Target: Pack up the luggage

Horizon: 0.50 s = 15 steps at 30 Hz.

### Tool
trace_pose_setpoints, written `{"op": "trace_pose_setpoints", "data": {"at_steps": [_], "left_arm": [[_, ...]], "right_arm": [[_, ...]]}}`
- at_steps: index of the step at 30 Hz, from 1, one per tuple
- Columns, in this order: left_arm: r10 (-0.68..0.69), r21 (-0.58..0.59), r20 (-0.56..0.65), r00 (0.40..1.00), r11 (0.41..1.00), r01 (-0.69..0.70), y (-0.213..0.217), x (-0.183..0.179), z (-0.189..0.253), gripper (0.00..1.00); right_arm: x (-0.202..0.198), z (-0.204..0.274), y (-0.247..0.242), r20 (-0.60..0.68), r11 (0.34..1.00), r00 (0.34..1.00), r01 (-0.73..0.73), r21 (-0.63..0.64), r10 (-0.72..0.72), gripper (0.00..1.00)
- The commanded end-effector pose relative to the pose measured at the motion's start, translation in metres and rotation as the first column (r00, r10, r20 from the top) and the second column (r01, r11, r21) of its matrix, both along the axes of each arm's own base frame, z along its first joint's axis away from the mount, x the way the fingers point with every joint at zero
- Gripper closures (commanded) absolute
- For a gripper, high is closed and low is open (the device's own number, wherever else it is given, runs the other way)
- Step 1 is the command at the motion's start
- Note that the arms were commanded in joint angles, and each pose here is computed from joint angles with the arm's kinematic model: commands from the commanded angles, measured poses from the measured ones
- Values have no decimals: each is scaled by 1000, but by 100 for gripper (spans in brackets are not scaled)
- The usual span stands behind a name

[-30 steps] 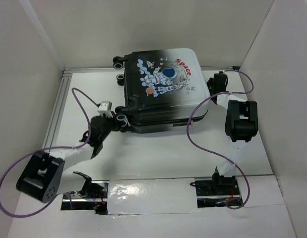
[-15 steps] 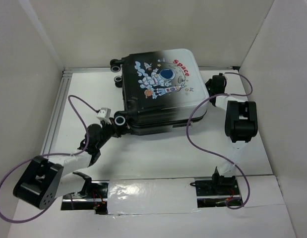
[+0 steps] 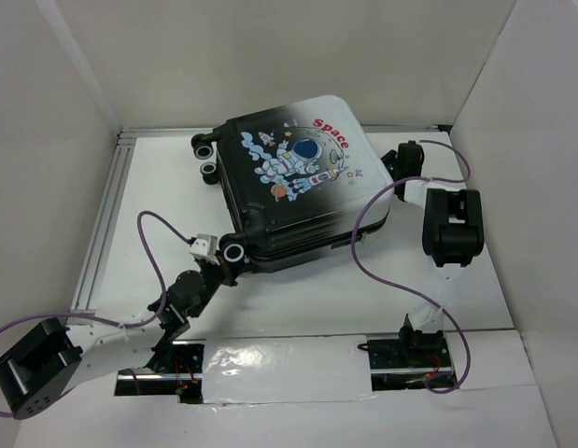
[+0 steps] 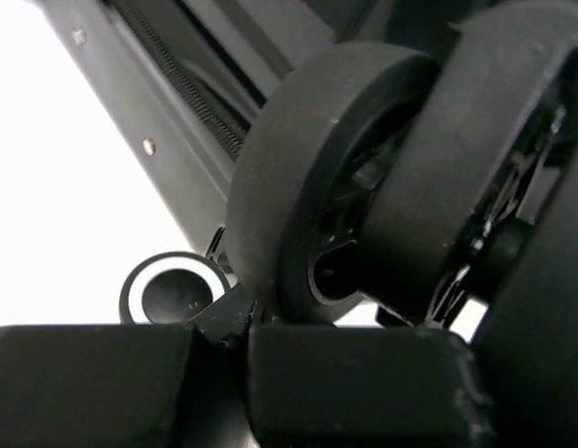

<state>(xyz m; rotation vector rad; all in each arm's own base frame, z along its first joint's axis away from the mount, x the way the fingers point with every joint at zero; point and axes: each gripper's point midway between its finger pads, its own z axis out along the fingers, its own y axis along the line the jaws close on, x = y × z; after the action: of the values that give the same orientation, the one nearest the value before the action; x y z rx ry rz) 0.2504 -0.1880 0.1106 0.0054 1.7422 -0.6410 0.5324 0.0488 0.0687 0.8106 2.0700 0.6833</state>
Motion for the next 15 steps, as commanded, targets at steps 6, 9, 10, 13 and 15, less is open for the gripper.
{"op": "trace_pose_setpoints", "data": {"at_steps": [6, 9, 10, 13, 15], "left_arm": [[-636, 140, 220, 739, 771, 622, -88, -114, 33, 100], [-702, 167, 237, 672, 711, 684, -89, -131, 33, 100], [-712, 177, 236, 662, 701, 691, -87, -134, 31, 100], [-699, 183, 214, 682, 715, 675, -85, -130, 27, 100], [-681, 185, 209, 702, 732, 655, -87, -123, 32, 100]], "right_arm": [[-84, -92, 118, -396, 995, 912, -102, 23, 103, 100], [-69, -88, 119, -377, 992, 918, -121, 29, 123, 100], [-70, -92, 117, -391, 992, 912, -125, 13, 120, 100], [-70, -93, 117, -391, 992, 912, -125, 13, 120, 100], [-74, -88, 119, -376, 992, 919, -127, 5, 120, 100]]}}
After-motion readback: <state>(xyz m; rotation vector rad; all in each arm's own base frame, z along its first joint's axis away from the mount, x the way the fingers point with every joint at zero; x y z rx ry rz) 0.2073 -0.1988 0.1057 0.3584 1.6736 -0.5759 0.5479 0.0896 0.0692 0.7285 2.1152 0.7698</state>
